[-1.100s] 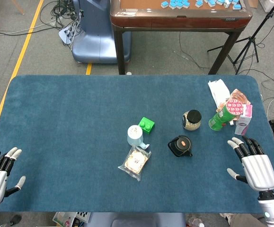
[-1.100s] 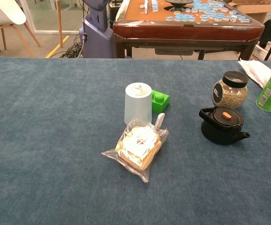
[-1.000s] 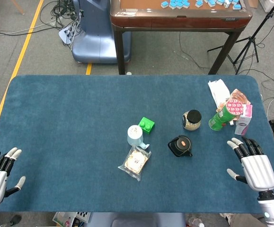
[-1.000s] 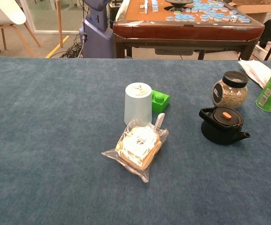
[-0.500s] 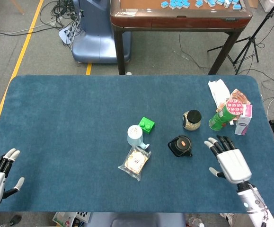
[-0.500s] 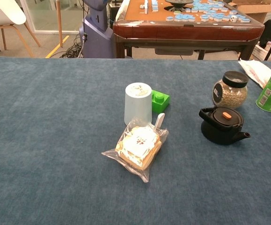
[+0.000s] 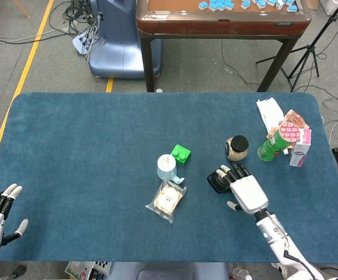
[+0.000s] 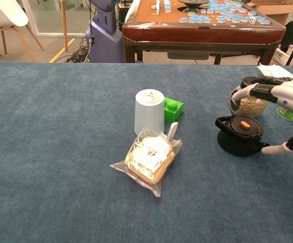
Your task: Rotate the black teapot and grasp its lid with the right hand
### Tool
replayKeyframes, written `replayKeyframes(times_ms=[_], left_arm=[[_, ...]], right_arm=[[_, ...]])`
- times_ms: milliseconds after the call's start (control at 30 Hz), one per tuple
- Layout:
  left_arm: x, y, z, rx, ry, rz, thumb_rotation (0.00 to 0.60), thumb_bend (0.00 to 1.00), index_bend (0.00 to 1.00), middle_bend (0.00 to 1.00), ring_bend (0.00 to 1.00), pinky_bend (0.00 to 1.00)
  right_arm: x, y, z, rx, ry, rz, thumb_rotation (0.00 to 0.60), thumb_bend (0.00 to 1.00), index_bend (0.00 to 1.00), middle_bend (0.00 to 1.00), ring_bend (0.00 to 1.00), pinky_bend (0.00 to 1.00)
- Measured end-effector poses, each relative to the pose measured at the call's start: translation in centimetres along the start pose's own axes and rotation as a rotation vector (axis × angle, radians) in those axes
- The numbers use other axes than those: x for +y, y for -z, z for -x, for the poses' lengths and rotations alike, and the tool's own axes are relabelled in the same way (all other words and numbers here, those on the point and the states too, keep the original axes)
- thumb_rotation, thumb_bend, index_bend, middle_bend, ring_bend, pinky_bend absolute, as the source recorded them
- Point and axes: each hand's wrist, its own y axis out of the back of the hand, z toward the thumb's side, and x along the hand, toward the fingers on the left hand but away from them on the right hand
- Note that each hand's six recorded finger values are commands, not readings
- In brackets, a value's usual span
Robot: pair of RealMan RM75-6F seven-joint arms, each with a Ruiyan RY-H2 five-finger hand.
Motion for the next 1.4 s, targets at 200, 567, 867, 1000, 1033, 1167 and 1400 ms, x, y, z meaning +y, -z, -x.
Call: replayKeyframes(times_ms=[200,567,867,1000,1033,1167,1400], left_arm=[[-0.1,0.3,0.1,0.003,0.002,0.006,0.600,0.29,0.11,0.07,0.10,0.01],[-0.4,0.7,0.1,0.011,0.012,0.013,0.600,0.29,0.11,0.08,0.10,0.01],[-0.3,0.9,0.3,0.015,0.004,0.020,0.600,0.29,0.11,0.08,0.10,0.01],[-0.2,1.0,0.3,0.014,0.001,0.021,0.600,0.29,0.11,0.08,0.10,0.01],[-0.2,1.0,0.3,0.014,0.002,0.021,0.600,0.29,0.11,0.08,0.10,0.01],[-0.3,0.9,0.3,0.013,0.006,0.019,0.600,0.29,0.11,0.08,0.10,0.01],[-0.8,1.0,0.2,0.017,0.021,0.015,0.600,0.29,0.11,0.08,0.10,0.01]], right_arm=[[-0.9,-0.6,1.5,0.008,-0.008,-0.014,0.600,0.15,0.14,0.15,0.03,0.11],[-2.3,-1.6,3.3,0.006,-0.007,-0.045,0.600,0.25,0.14,0.15,0.03,0.11],[-3.0,-2.1,4.9,0.004,0.016,-0.048,0.600,0.40,0.14,0.15,0.03,0.11],[-2.9,-1.7,4.8,-0.004,0.028,-0.049,0.600,0.46,0.14,0.15,0.03,0.11],[-2.8,-1.6,4.7,-0.009,0.033,-0.049,0.600,0.47,0.14,0.15,0.03,0.11],[-2.3,-0.6,4.1,-0.034,0.051,-0.057,0.600,0.49,0.14,0.15,0.03,0.11],[-1.5,2.0,2.2,-0.094,0.057,-0.090,0.600,0.49,0.14,0.15,0.03,0.11]])
